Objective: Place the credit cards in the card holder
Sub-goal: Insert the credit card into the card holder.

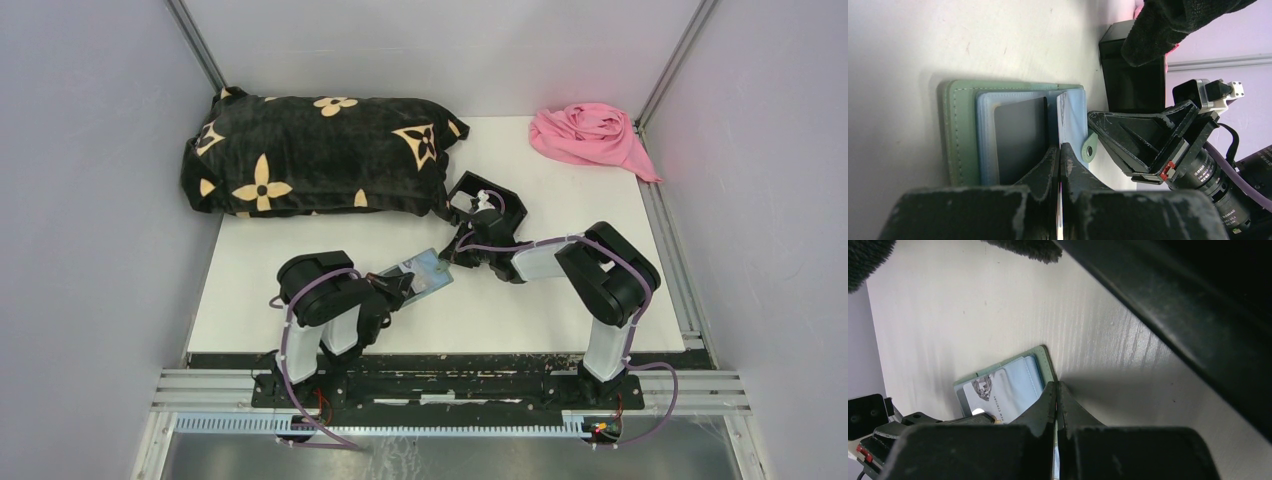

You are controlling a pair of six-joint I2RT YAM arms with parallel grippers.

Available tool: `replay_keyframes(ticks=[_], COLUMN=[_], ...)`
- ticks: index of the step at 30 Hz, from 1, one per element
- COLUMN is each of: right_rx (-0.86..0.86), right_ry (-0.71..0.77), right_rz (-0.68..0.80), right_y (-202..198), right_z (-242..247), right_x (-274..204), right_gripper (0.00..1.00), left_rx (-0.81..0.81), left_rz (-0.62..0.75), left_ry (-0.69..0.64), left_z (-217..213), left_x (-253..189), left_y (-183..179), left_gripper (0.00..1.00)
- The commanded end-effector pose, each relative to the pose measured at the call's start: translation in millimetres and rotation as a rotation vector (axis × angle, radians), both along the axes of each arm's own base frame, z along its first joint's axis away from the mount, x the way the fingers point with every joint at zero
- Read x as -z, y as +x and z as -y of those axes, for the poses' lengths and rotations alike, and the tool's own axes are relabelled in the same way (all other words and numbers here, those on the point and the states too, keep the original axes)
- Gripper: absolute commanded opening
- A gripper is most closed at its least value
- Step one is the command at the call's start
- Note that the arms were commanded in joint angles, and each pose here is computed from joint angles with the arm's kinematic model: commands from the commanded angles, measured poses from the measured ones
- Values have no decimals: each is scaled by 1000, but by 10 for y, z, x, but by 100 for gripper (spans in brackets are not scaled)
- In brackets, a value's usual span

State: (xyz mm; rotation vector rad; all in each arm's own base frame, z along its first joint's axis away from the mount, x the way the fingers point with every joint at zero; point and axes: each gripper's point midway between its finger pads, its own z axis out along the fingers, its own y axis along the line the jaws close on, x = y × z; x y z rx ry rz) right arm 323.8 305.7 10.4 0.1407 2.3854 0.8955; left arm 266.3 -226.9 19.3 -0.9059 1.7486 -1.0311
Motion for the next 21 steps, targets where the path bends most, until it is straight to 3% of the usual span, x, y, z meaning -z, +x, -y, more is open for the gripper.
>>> replay_keyframes(ticks=[1, 9, 21], right_rx=[-25, -33, -44], right_ry=[-276, -283, -284], right_rz=[-271, -271, -271], right_y=[-711, -747, -767], right_z=[499, 482, 440], right_x=[856, 848, 852], right_gripper=[1, 1, 1], left_rx=[-61, -45, -42], left_rz=[114, 102, 93], left_ry=[-76, -74, -39], left_z=[-9, 90, 85], left_x=[-297, -211, -130], left_y=[122, 127, 83], left_gripper=[3, 3, 24])
